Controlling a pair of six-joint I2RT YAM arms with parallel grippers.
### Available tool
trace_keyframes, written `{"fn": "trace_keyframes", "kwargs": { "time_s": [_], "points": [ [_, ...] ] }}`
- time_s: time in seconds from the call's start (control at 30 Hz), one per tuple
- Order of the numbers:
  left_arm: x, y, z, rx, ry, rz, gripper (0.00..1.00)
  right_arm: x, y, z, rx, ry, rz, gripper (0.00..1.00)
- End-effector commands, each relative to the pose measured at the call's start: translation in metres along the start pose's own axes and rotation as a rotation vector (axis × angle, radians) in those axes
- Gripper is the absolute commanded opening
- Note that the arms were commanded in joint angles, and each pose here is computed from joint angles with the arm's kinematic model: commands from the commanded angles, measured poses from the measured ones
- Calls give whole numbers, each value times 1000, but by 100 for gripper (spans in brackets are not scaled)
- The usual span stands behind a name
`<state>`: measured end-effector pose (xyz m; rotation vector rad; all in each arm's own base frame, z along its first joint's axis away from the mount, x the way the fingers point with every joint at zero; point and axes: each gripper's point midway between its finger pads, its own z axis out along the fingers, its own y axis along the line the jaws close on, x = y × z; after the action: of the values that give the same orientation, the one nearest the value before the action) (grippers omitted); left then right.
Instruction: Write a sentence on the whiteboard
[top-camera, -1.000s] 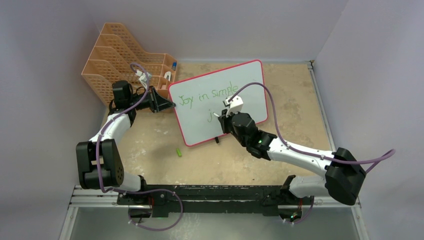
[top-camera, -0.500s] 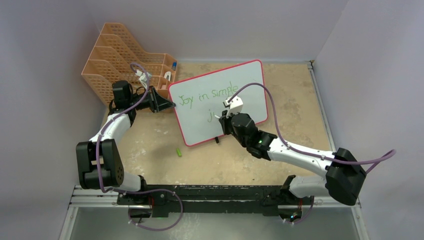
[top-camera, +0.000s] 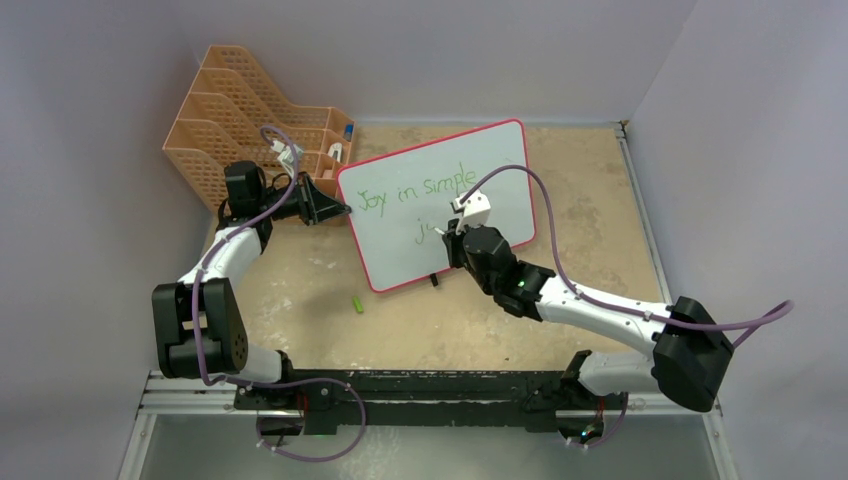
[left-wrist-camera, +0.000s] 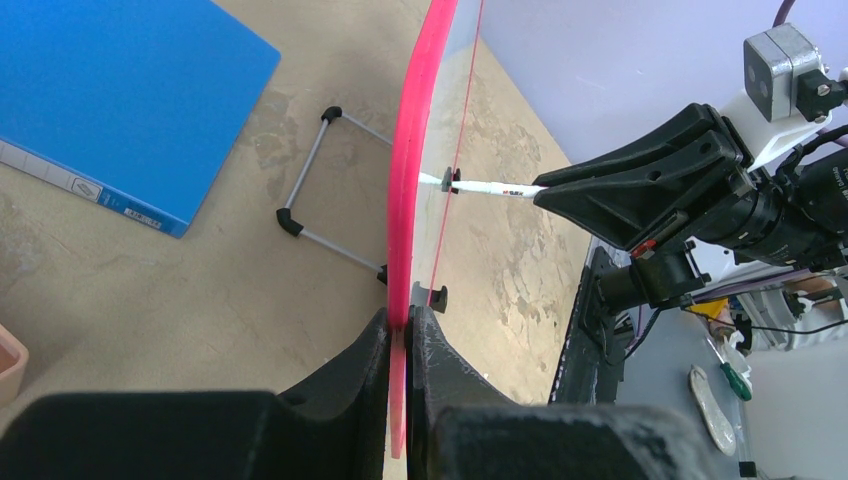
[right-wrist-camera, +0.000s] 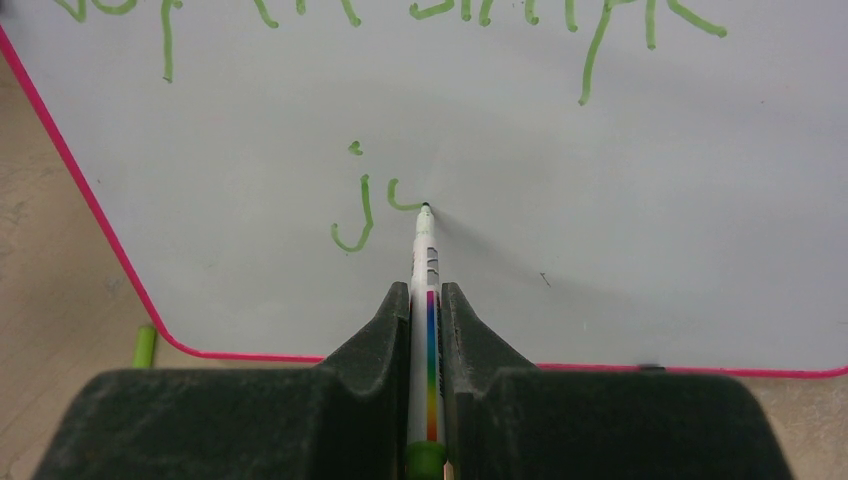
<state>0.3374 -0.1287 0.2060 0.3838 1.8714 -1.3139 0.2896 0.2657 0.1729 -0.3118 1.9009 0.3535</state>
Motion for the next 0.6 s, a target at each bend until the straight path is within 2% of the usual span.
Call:
{"fn": "trace_keyframes", "kwargs": {
  "time_s": [0.0, 0.57],
  "points": [
    [-14, -12, -1, 19, -12, 74, 0, -25, -8, 0, 52, -72, 39, 0],
    [-14, -12, 0, 19, -12, 74, 0, -45, -1, 1, 28, -120, 39, 0]
  ]
}}
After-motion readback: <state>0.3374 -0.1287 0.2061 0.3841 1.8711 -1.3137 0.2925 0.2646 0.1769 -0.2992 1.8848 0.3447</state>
